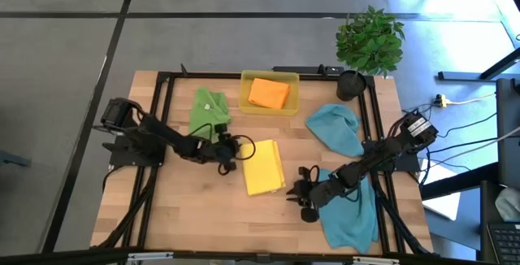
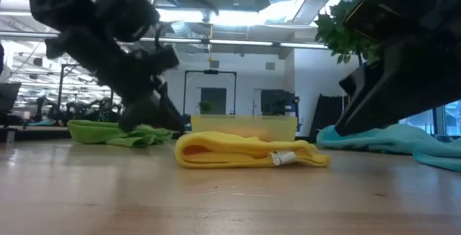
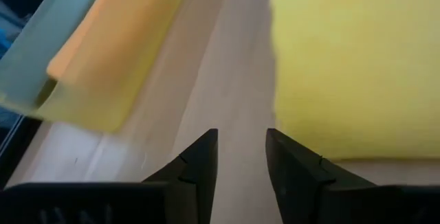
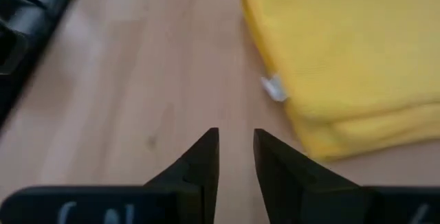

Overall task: Fold microfiber towels
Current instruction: Fold the yellow microfiber cloth

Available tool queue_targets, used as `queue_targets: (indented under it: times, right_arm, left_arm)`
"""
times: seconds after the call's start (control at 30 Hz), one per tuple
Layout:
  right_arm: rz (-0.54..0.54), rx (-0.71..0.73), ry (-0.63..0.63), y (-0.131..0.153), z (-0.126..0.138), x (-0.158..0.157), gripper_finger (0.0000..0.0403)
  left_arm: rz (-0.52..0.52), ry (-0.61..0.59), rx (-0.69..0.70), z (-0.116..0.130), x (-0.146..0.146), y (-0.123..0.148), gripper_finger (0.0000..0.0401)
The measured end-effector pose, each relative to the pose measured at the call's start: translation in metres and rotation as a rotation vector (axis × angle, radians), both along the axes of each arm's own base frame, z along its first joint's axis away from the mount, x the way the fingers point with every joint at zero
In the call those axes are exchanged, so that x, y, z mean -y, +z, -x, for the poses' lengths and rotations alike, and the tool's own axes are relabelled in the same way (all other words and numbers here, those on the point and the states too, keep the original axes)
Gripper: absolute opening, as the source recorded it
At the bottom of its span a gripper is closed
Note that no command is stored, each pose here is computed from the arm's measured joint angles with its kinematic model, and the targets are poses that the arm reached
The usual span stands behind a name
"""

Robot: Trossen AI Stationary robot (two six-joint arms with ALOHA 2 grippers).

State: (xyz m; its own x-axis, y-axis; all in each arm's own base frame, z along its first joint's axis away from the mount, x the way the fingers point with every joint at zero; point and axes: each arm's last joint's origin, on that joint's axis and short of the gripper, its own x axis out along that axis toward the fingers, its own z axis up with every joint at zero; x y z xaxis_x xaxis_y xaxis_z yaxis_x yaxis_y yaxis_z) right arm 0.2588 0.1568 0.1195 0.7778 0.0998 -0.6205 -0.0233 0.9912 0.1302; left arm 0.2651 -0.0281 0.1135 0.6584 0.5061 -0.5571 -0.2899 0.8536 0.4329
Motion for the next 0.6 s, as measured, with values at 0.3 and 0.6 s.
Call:
queue_targets:
  times: [0.3,0.6]
  right_arm:
    - [0.115,-0.057,-0.049,0.000,-0.001,0.004,0.0093]
    - [0.133,-0.047,-0.070,0.001,-0.003,0.006,0.0093]
  left_arm:
    - [0.127,-0.468,0.053,0.010,0.059,0.025,0.0114]
    - [-0.007,-0.688,0.030,0.004,0.130,0.032,0.0131]
